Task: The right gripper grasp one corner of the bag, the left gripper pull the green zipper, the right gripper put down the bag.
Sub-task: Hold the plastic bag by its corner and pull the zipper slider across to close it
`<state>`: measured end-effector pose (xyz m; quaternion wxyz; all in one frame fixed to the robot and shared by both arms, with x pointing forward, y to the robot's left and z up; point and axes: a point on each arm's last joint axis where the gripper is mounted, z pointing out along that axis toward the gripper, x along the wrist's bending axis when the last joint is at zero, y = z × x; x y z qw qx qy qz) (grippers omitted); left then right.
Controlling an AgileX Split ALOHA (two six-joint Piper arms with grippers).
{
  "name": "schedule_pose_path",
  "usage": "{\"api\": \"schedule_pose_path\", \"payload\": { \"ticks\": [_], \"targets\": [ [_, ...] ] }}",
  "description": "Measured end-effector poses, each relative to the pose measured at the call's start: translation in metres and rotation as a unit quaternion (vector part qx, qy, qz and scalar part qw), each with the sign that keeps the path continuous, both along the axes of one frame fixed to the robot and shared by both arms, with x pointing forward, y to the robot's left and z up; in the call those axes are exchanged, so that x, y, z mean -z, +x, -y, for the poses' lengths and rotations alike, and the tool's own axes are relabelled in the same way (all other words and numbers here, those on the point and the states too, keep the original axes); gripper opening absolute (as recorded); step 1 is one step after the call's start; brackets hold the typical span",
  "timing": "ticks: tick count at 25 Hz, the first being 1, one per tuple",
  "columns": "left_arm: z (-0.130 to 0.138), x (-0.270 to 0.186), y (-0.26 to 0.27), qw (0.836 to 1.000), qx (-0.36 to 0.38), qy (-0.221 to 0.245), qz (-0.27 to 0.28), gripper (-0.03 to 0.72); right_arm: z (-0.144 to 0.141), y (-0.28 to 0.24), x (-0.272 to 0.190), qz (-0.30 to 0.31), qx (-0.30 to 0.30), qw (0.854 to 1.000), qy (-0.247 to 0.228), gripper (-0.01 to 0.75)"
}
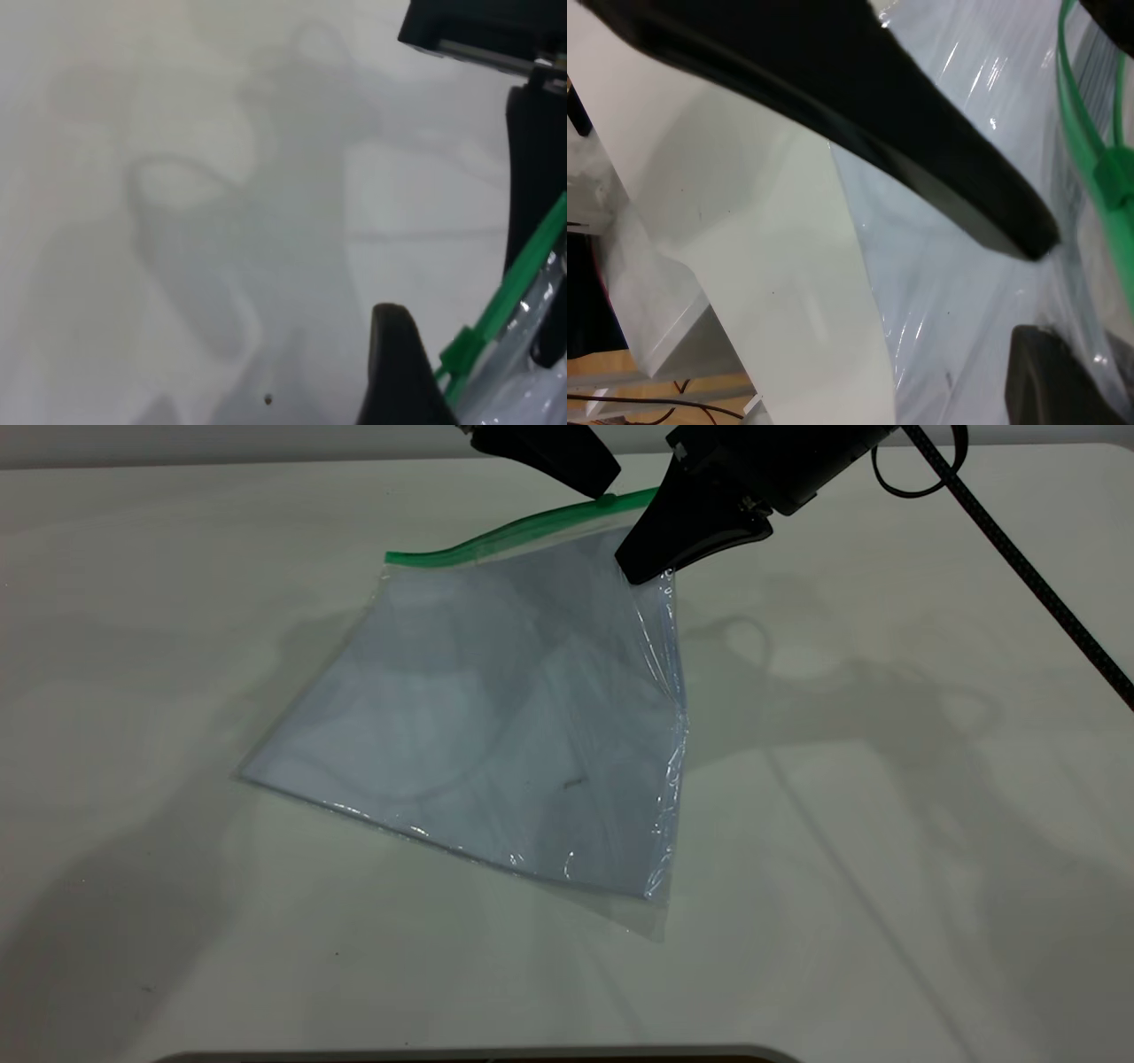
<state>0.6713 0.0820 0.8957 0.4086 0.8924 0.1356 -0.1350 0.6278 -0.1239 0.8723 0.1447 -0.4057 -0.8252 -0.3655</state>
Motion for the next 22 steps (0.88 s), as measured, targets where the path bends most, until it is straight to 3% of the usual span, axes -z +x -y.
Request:
{"api": "schedule_pose_path", "payload": {
  "ticks": [8, 22],
  "targets": [
    [0.006, 0.015, 0.000, 1.000, -0.007, 0.004, -0.006, 0.500, 0.000, 0.000, 0.000, -0.002, -0.002, 1.000, 0.002, 0.034],
    [0.006, 0.015, 0.000, 1.000, -0.009, 0.001, -0.007, 0.247, -0.001, 0.000, -0.001, -0.003, 0.002, 1.000, 0.006, 0.034]
  ]
}}
